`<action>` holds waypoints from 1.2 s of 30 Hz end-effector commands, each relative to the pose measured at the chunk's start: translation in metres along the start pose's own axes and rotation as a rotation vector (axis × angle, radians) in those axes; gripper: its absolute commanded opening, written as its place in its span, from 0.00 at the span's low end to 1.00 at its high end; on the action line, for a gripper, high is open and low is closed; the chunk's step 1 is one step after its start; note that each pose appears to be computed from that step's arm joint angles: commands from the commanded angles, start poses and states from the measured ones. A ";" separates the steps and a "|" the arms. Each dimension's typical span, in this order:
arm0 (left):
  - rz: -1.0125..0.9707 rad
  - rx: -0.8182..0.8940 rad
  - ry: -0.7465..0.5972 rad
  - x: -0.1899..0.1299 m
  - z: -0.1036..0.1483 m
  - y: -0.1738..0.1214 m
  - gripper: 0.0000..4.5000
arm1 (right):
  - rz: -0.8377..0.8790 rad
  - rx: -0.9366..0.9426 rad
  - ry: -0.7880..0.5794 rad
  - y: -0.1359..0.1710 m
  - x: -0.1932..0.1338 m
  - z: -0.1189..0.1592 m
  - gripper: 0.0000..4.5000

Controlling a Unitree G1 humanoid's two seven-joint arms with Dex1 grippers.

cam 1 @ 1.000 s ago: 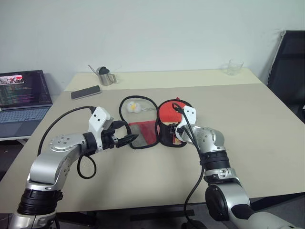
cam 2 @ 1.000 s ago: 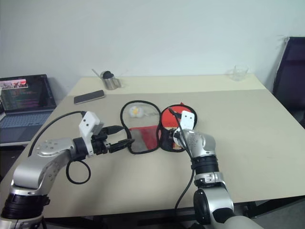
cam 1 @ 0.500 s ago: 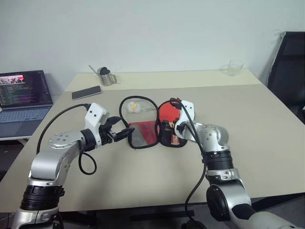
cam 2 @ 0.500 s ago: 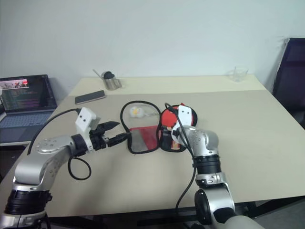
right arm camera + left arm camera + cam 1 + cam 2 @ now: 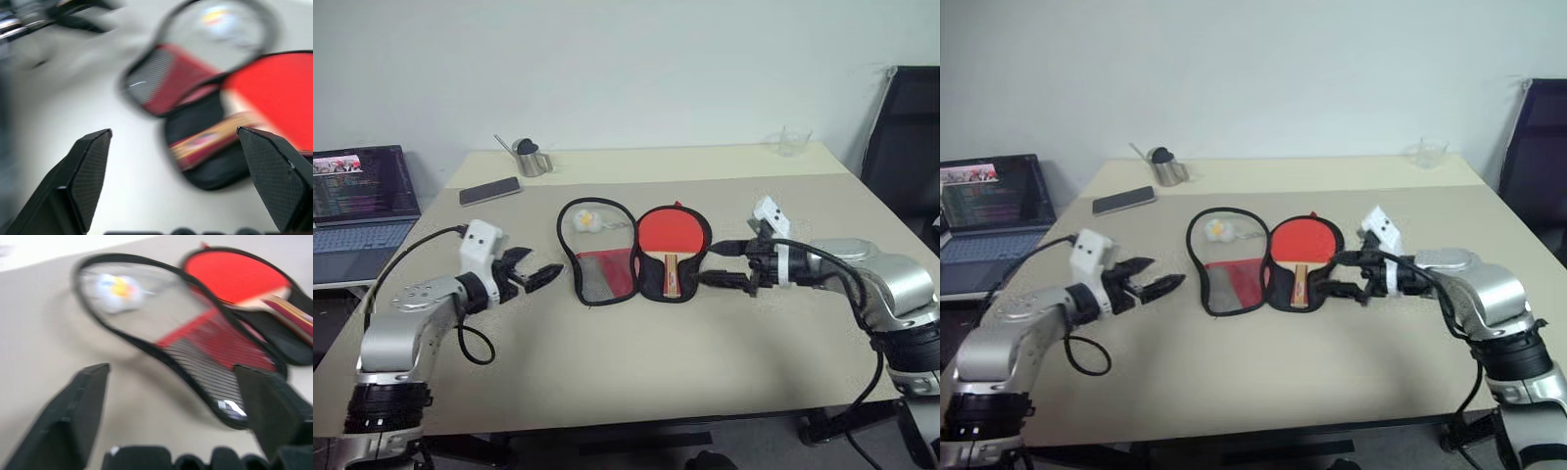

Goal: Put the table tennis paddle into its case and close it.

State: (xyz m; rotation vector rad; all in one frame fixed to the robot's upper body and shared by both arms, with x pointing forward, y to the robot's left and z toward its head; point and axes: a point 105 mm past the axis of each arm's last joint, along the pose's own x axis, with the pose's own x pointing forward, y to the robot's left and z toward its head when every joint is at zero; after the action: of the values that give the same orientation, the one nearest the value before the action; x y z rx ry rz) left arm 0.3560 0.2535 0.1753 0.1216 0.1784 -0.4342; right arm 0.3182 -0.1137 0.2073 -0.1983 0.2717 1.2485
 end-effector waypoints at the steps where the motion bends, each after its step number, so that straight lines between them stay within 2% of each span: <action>1: 0.033 0.007 0.004 0.003 0.005 0.010 0.99 | 0.081 -0.083 -0.058 0.007 -0.008 0.018 1.00; 2: 0.033 0.001 0.010 0.005 0.004 0.011 0.99 | 0.075 -0.091 -0.064 0.005 -0.008 0.020 1.00; 3: 0.029 -0.013 0.013 0.008 0.003 0.012 0.93 | 0.069 -0.098 -0.074 0.003 -0.008 0.023 1.00; 6: 0.064 -0.014 0.035 0.015 -0.002 0.020 0.81 | 0.089 -0.117 -0.100 0.006 -0.009 0.031 1.00; 8: 0.116 -0.027 0.073 0.023 -0.014 0.031 0.64 | 0.115 -0.139 -0.117 0.012 -0.010 0.037 1.00; 11: 0.131 -0.061 0.143 0.041 -0.037 0.029 0.39 | 0.093 -0.172 -0.114 0.010 -0.011 0.042 1.00; 13: 0.111 -0.051 0.150 0.050 -0.039 0.024 0.23 | 0.058 -0.178 -0.119 0.006 -0.008 0.045 1.00; 16: 0.070 -0.051 0.142 0.066 -0.037 0.013 0.00 | -0.087 -0.192 -0.123 -0.014 -0.006 0.048 1.00; 20: 0.035 -0.041 0.141 0.081 -0.032 0.001 0.00 | -0.177 -0.176 -0.137 -0.029 -0.004 0.049 1.00; 26: -0.039 -0.045 0.147 0.099 -0.020 -0.022 0.00 | -0.179 -0.176 -0.133 -0.028 -0.006 0.047 1.00; 32: -0.176 -0.057 0.039 0.115 0.017 -0.063 0.00 | -0.177 -0.184 -0.128 -0.026 -0.010 0.045 1.00; 34: -0.245 -0.083 -0.035 0.113 0.038 -0.079 0.00 | -0.169 -0.194 -0.115 -0.024 -0.014 0.044 1.00; 36: -0.332 -0.079 -0.110 0.109 0.065 -0.099 0.00 | -0.244 -0.211 -0.084 -0.035 -0.025 0.041 1.00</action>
State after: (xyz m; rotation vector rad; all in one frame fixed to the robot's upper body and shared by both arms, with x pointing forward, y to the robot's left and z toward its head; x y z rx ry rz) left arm 0.4259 0.1305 0.1595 -0.0061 0.2536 -0.6672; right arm 0.3474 -0.1226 0.2349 -0.2894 0.1093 1.0943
